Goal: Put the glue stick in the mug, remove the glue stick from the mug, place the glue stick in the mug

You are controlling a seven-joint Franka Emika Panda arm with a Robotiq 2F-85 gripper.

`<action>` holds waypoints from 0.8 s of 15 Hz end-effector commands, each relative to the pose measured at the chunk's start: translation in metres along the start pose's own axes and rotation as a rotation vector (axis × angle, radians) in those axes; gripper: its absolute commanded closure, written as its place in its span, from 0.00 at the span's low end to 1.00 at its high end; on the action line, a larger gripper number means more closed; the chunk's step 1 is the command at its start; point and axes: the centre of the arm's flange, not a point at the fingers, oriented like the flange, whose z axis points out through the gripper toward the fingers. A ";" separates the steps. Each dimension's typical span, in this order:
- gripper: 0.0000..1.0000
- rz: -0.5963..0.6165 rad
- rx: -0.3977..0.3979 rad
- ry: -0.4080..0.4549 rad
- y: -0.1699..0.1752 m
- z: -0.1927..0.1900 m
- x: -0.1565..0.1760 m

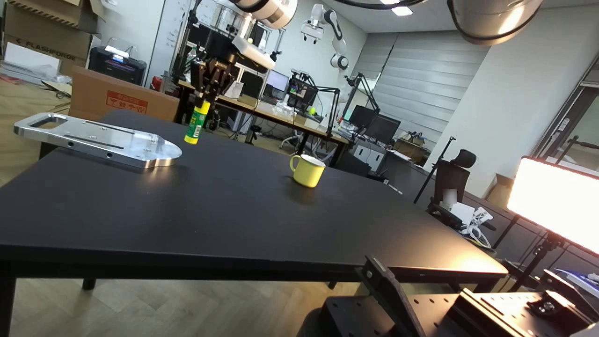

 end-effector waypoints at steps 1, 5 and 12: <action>0.67 -0.008 0.001 -0.001 0.000 0.002 0.001; 0.67 -0.014 -0.001 0.003 0.002 0.003 0.002; 0.92 -0.051 0.002 -0.012 -0.008 0.006 0.015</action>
